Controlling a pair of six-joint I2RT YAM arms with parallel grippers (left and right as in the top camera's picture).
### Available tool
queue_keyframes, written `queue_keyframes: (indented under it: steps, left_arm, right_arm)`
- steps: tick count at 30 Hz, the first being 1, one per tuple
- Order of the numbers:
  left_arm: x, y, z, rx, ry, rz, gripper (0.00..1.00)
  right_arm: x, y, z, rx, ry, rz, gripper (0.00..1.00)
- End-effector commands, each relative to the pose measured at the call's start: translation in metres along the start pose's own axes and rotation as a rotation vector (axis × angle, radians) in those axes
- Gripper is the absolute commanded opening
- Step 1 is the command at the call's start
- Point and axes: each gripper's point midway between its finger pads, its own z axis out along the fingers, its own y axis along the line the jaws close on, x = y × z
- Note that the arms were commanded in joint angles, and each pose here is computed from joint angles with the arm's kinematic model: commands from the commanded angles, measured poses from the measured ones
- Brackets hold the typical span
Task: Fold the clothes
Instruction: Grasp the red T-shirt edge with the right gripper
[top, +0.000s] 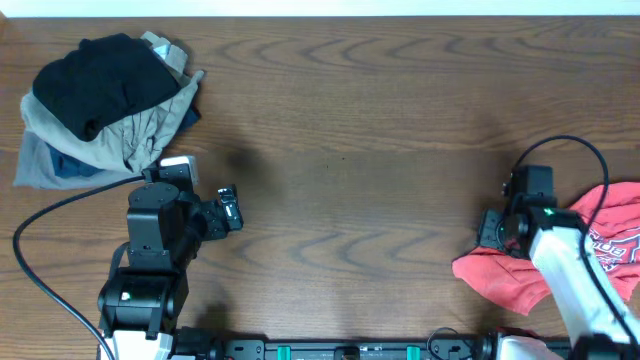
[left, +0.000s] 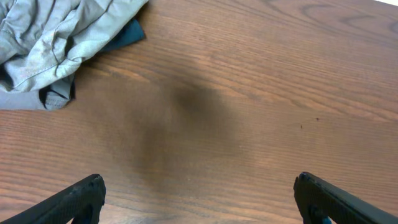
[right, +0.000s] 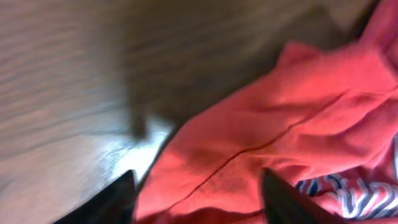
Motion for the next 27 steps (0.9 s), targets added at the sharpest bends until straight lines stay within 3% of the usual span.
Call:
queue_keyframes:
  steps: [1,6,11,12,16,19,23,27]
  left_arm:
    - [-0.010,-0.003,-0.006,0.010,-0.023,-0.007,0.98]
    - [-0.010,-0.003,-0.005,0.010,-0.023,-0.007,0.98]
    - [-0.010,-0.003,-0.006,0.010,-0.024,-0.007,0.98]
    - [-0.010,-0.003,-0.005,0.010,-0.024,-0.007,0.98]
    - [-0.011,-0.003,-0.005,0.011,-0.027,-0.006,0.98]
    - [-0.015,-0.004,-0.006,0.015,-0.045,-0.006,0.98]
    - [-0.023,-0.006,-0.006,0.024,-0.077,-0.004,0.98]
    - [-0.023,-0.006,-0.001,0.021,-0.067,-0.005,0.98]
  right_arm:
    - [-0.003,-0.007,0.007,0.047,0.018,0.061,0.50]
    - [0.004,-0.006,0.022,0.061,0.076,0.050,0.42]
    - [0.006,-0.005,0.032,0.064,0.101,0.054,0.04]
    - [0.005,-0.004,0.033,0.063,0.098,0.063,0.01]
    - [-0.021,0.027,0.033,-0.105,0.011,0.086,0.01]
    - [-0.065,0.071,0.017,-0.361,-0.140,0.083,0.01]
    - [-0.136,0.140,-0.054,-0.787,-0.458,-0.028,0.01]
    - [-0.154,0.177,-0.102,-0.929,-0.584,-0.111,0.01]
